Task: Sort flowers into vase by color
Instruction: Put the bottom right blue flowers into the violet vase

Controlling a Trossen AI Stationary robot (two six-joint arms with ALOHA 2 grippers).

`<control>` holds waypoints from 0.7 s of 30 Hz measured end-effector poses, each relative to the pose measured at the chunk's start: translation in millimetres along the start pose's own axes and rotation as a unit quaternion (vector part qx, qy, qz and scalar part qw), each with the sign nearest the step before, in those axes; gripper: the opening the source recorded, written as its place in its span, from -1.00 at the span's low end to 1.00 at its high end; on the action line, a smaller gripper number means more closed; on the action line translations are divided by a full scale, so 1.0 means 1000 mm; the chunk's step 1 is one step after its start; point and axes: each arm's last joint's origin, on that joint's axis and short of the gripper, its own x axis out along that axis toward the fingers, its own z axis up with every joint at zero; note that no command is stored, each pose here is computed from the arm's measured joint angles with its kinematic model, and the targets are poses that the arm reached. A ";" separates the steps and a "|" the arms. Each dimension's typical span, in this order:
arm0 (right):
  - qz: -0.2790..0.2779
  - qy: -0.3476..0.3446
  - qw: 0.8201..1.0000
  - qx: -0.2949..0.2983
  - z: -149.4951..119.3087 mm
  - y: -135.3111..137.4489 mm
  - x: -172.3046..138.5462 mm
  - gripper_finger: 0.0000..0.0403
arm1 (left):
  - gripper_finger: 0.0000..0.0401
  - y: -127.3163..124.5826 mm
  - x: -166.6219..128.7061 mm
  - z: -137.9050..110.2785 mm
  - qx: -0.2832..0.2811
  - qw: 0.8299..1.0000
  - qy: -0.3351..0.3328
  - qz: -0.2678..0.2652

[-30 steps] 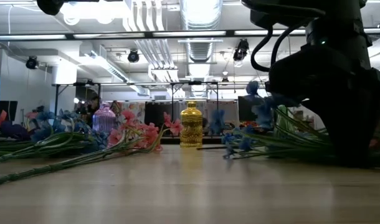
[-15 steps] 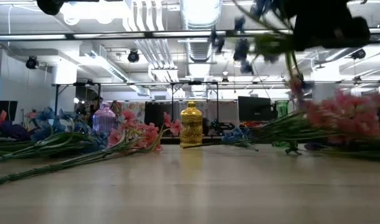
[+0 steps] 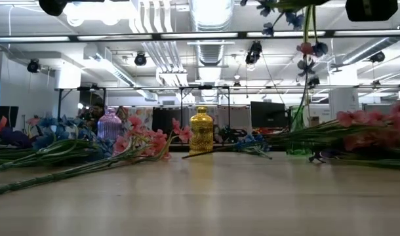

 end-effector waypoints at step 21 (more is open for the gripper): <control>0.094 -0.128 0.987 -0.015 0.034 -0.007 -0.080 -0.89 | -0.82 -0.010 0.006 -0.001 -0.003 1.000 -0.001 -0.002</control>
